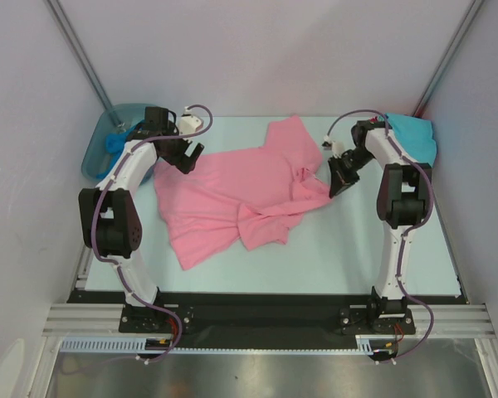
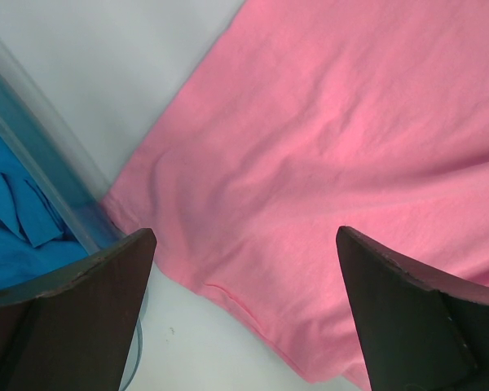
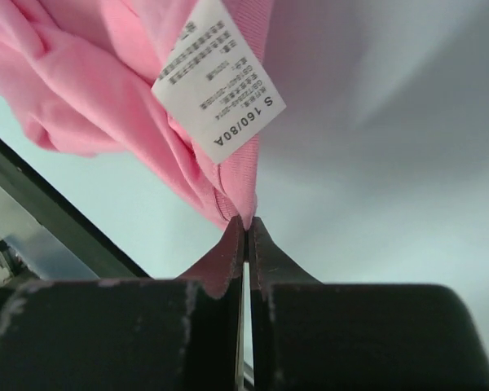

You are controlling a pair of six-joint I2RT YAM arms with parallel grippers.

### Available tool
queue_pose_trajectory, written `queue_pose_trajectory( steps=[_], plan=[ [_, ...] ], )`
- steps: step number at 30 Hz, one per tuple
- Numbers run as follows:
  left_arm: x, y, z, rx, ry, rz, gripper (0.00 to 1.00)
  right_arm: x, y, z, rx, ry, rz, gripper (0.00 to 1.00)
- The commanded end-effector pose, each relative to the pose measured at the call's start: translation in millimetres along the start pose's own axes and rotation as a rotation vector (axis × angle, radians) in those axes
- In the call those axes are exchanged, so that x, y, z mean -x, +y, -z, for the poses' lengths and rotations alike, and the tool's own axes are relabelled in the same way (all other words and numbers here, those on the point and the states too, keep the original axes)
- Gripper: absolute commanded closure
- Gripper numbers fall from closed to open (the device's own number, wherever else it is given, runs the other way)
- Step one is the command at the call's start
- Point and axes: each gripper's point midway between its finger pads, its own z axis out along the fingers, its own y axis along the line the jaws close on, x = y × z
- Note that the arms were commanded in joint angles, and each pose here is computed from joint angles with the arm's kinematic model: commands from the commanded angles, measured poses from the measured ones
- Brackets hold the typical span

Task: Fold and stack the t-shirts
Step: Flatten the tshirt out

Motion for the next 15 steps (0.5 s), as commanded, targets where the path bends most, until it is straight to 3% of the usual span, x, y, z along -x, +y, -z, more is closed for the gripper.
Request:
queue_pose_trajectory(
  steps=[1,7,15],
  plan=[
    [19.8,1.4,3.1,-0.003,-0.055,-0.026,0.00,-40.6,-11.0,20.5,-0.044,0.113,0.015,1.00],
    [24.7,4.2,3.6,0.000,-0.066,-0.041,0.00,-95.5,-47.0,27.8,-0.084,0.248,-0.030,1.00],
    [28.8,8.1,2.7,0.006,-0.071,-0.059,0.00,-127.7,-79.4,40.6,-0.195,0.382,0.017,1.00]
  ],
)
